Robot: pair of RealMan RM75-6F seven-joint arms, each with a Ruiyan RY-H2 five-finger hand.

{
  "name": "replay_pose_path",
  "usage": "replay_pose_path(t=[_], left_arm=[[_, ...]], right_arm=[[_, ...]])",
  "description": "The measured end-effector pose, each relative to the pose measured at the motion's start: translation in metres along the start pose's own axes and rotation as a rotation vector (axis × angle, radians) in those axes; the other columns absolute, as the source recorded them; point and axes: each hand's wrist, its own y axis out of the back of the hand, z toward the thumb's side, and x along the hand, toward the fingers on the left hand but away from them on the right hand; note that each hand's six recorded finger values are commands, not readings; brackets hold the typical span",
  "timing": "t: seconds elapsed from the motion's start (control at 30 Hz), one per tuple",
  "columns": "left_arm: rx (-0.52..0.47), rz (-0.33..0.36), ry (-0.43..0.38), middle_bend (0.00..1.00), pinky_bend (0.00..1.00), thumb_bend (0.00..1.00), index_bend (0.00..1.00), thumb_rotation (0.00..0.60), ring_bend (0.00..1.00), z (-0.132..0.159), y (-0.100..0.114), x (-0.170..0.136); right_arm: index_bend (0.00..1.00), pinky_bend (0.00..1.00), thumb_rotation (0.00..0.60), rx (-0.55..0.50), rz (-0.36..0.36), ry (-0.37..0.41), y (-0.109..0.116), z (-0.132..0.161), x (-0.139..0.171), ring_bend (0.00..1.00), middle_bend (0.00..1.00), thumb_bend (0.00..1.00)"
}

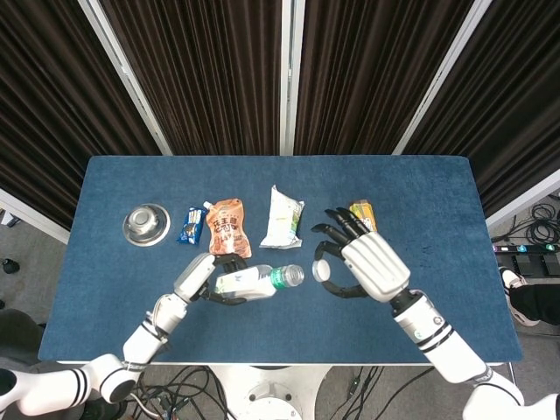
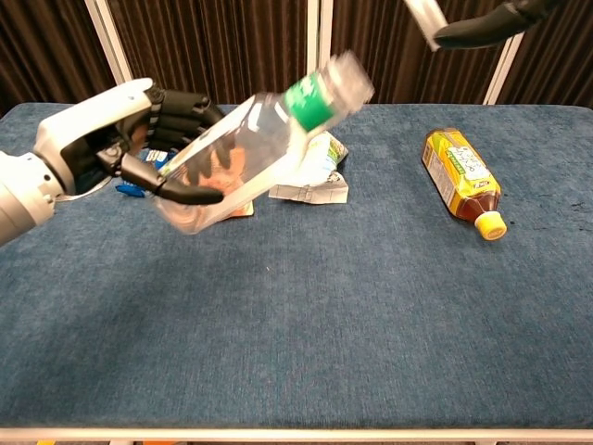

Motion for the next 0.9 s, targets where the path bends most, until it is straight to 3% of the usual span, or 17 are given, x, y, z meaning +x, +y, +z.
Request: replay_pose_path(t=[0.2,0.53,0.6,0.8,0.9], left_arm=[[0.192,-0.022,0.08,0.59,0.49,0.2,0.64,0.6,0.52,-0.029,0.012,-0.01],[0.471,-0.081,0.271,0.58,0.47,0.21,0.63,0.6,0.5,-0.082,0.026,-0.027],[0.488,-0.086,0.292,0.55,0.45,0.21,0.6,0.6,0.47,-0.088,0.024,-0.028],[0.512,-0.12,0.312,0.32,0.29,0.18,0.33,0.6,0.22,-0.091,0.019,-0.03],[0.517,-0.127,0.304,0.25,0.25,0.18,0.27,0.6,0.16,-0.086,0.018,-0.031]], right_arm=[[0.61,0.0,0.6,0.0,0.022,-0.081,-0.001,-0.026,0.011,0.0,0.19,0.29],[0.61,0.0,0.6,0.025,0.122,-0.168,-0.027,-0.059,0.019,0.0,0.19,0.29],[0.61,0.0,0.6,0.034,0.139,-0.18,-0.033,-0.063,0.019,0.0,0.19,0.29],[0.61,0.0,0.6,0.049,0.193,-0.22,-0.057,-0.079,0.019,0.0,0.19,0.29],[0.62,0.0,0.6,0.057,0.224,-0.232,-0.073,-0.086,0.016,0.0,0.19,0.29]])
